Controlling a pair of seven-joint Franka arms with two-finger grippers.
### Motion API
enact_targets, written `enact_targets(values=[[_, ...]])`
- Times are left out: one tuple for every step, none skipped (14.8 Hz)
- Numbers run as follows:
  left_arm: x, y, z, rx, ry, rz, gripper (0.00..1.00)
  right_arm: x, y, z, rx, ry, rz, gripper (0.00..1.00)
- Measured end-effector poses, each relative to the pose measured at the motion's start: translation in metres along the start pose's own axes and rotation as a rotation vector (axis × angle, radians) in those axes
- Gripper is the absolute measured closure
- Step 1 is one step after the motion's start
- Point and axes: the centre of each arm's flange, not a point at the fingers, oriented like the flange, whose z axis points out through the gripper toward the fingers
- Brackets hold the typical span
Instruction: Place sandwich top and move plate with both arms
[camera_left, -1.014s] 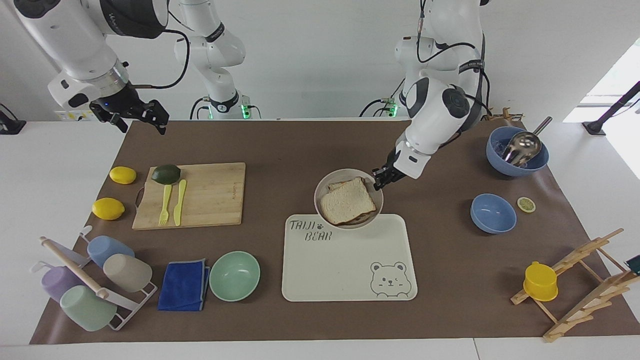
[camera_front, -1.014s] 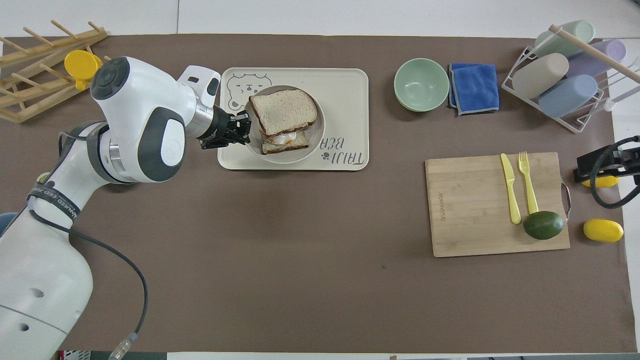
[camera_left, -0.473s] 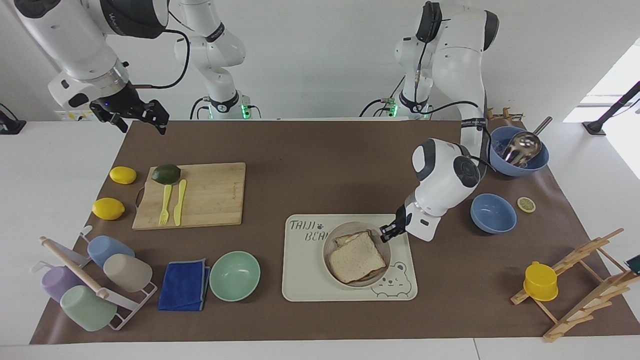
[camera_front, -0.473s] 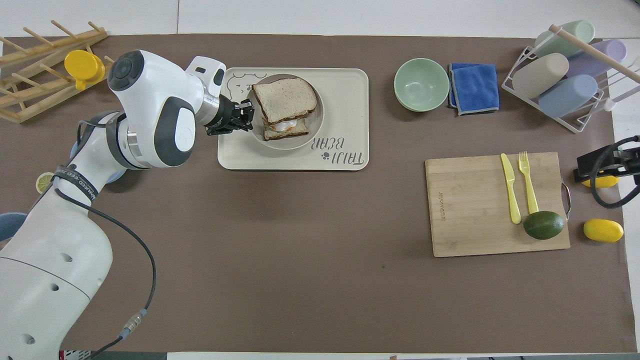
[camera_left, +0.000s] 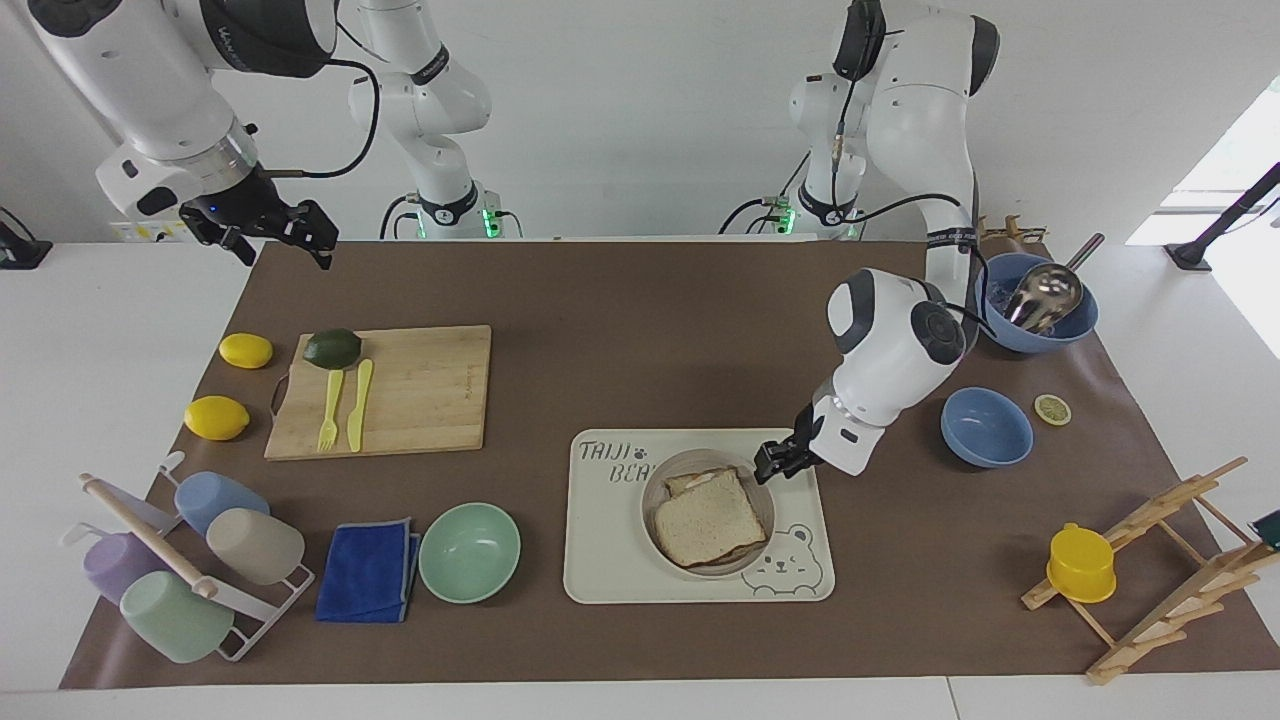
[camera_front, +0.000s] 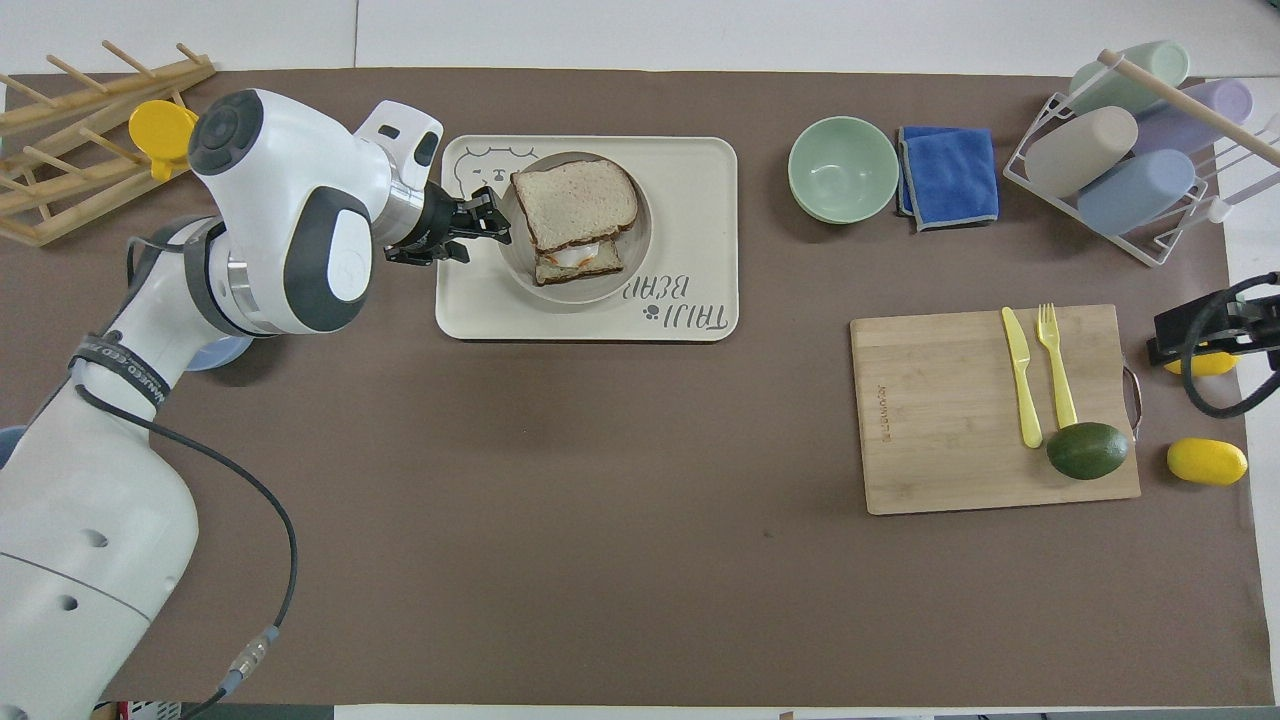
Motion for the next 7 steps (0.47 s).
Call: enact_targets(values=[[0.003,-0.008,-0.025,0.010,0.012,-0.006,0.23,0.000,0.000,0.000,0.000,0.000,0.000,0.00],[0.005,-0.019,-0.054,0.035,0.027,-0.004,0.12,0.000,0.000,0.000,0.000,0.000,0.000,0.00],[0.005,-0.030,-0.084,0.067,0.041,0.001,0.02,0.000,0.000,0.000,0.000,0.000,0.000,0.00],[0.002,-0.038,-0.110,0.099,0.053,0.009,0.00,0.000,0.000,0.000,0.000,0.000,0.000,0.00],[-0.004,-0.042,-0.132,0.134,0.064,0.021,0.00,0.000,0.000,0.000,0.000,0.000,0.000,0.00],[-0.012,-0.044,-0.153,0.174,0.074,0.039,0.00,0.000,0.000,0.000,0.000,0.000,0.000,0.00],[-0.021,-0.044,-0.169,0.205,0.075,0.052,0.00,0.000,0.000,0.000,0.000,0.000,0.000,0.00]])
